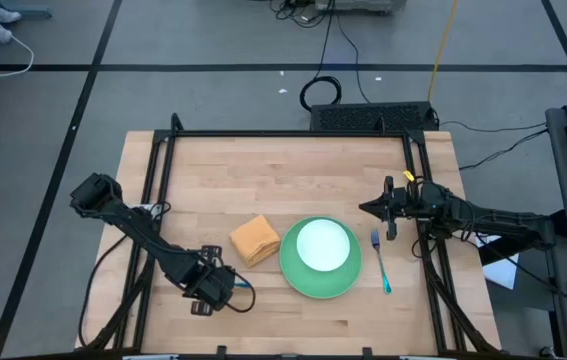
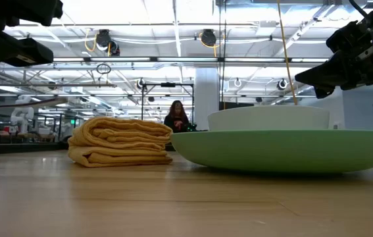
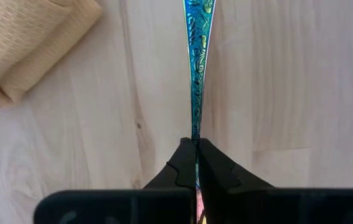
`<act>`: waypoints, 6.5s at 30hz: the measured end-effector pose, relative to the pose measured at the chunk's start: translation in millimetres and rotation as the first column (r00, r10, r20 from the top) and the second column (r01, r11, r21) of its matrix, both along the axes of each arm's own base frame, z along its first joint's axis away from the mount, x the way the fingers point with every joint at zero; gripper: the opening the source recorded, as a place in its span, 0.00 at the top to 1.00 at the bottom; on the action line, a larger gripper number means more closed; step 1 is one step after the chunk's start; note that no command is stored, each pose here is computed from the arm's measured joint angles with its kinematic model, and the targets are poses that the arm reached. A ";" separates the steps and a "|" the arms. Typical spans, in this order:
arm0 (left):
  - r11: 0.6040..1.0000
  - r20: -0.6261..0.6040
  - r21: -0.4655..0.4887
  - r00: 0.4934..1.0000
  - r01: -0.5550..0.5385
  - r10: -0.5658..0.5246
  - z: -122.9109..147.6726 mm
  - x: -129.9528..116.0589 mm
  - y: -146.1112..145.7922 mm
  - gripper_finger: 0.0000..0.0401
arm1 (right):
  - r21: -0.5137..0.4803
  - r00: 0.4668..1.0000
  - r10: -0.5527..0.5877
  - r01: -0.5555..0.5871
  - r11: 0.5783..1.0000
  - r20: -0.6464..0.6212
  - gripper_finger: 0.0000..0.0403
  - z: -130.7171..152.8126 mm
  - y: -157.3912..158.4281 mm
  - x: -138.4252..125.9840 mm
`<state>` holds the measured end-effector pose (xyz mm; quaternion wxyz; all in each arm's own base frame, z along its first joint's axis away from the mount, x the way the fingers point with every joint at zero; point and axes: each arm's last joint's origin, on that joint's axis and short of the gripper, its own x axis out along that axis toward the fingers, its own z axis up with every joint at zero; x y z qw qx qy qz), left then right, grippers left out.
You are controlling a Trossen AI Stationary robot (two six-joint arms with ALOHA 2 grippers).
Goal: Set table place
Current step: Put the purple spoon into the white bowl
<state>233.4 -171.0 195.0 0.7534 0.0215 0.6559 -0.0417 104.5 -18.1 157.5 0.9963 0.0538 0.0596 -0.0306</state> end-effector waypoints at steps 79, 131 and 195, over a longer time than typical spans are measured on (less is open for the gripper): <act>0.975 0.534 0.169 0.818 0.142 -0.212 112.2 -36.0 57.4 1.00 | -0.003 1.000 0.000 0.000 1.000 0.000 1.00 0.0 0.0 0.0; 0.978 0.598 -0.043 0.790 0.205 -0.139 115.6 -61.1 130.6 1.00 | 0.000 1.000 0.000 0.000 1.000 0.018 1.00 1.7 -0.1 0.2; 0.986 0.876 -0.019 0.478 0.163 -0.062 58.1 107.7 126.4 1.00 | -0.002 1.000 0.000 0.000 1.000 0.015 1.00 1.4 -0.1 0.4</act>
